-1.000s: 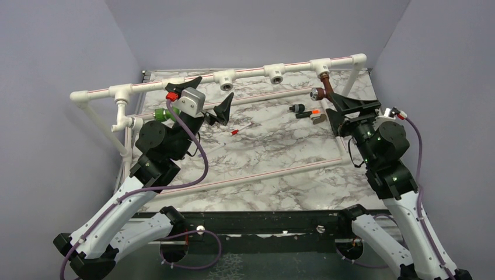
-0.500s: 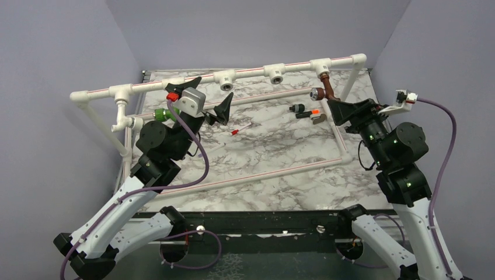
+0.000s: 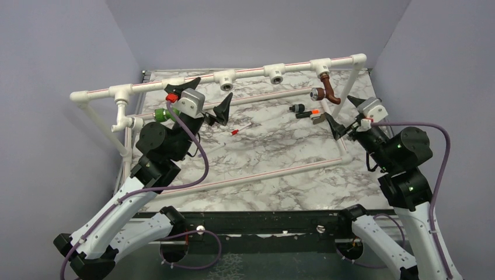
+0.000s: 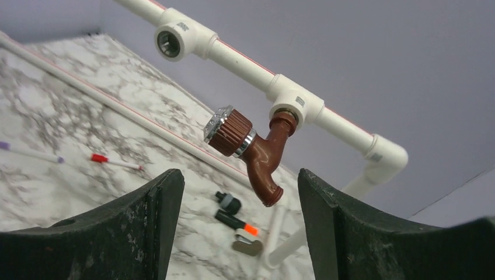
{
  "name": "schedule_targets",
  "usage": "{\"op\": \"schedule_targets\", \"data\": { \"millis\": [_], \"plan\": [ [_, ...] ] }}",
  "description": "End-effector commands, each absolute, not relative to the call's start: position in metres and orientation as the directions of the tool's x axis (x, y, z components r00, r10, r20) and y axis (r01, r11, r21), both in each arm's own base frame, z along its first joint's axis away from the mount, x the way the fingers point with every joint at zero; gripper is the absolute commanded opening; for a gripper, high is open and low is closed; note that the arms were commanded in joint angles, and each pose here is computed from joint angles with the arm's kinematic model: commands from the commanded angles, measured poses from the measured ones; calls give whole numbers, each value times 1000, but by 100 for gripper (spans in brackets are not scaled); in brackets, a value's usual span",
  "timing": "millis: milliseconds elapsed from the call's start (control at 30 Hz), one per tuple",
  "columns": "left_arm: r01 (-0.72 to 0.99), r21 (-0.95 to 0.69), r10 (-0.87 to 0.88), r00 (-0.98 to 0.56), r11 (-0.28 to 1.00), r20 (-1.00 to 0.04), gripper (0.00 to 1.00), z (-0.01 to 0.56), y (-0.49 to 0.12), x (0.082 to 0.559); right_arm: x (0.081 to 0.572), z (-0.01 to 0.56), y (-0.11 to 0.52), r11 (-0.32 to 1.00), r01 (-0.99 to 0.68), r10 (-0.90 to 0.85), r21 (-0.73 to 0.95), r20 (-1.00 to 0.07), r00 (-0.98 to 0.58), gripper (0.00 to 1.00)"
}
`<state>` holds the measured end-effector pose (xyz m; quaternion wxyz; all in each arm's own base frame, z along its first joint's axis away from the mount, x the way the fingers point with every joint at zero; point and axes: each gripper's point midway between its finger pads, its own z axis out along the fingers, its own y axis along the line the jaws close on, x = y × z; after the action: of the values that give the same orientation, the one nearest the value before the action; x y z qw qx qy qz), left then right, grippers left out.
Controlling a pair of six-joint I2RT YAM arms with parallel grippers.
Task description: Install the water faucets
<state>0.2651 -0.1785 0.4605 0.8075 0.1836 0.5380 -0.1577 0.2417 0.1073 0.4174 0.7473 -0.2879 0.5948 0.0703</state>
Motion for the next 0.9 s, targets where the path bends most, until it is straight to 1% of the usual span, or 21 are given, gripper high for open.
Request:
{"op": "schedule_targets", "data": {
  "millis": [0, 133, 267, 433, 533, 733, 867],
  "plan": [
    [420, 110, -76, 402, 901, -912, 99, 470, -168, 262, 245, 412, 110, 626, -378, -517, -682, -726, 454, 76],
    [413, 102, -83, 406, 905, -910, 99, 472, -165, 261, 254, 406, 102, 553, -291, -620, -780, -619, 482, 76],
    [427, 103, -92, 412, 898, -907, 99, 474, -166, 257, 263, 409, 97, 506, -191, -682, -841, -525, 509, 76],
    [457, 100, -114, 418, 884, -901, 99, 477, -168, 251, 281, 408, 93, 434, -92, -754, -896, -417, 508, 76],
    [474, 97, -129, 422, 875, -898, 99, 478, -169, 248, 289, 412, 94, 413, -35, -768, -910, -369, 523, 77],
    [478, 97, -127, 415, 873, -901, 99, 476, -172, 249, 302, 409, 96, 394, 3, -783, -919, -333, 525, 75],
    [477, 99, -123, 413, 874, -902, 99, 475, -172, 251, 308, 409, 98, 397, 31, -786, -917, -323, 527, 72]
  ]
}}
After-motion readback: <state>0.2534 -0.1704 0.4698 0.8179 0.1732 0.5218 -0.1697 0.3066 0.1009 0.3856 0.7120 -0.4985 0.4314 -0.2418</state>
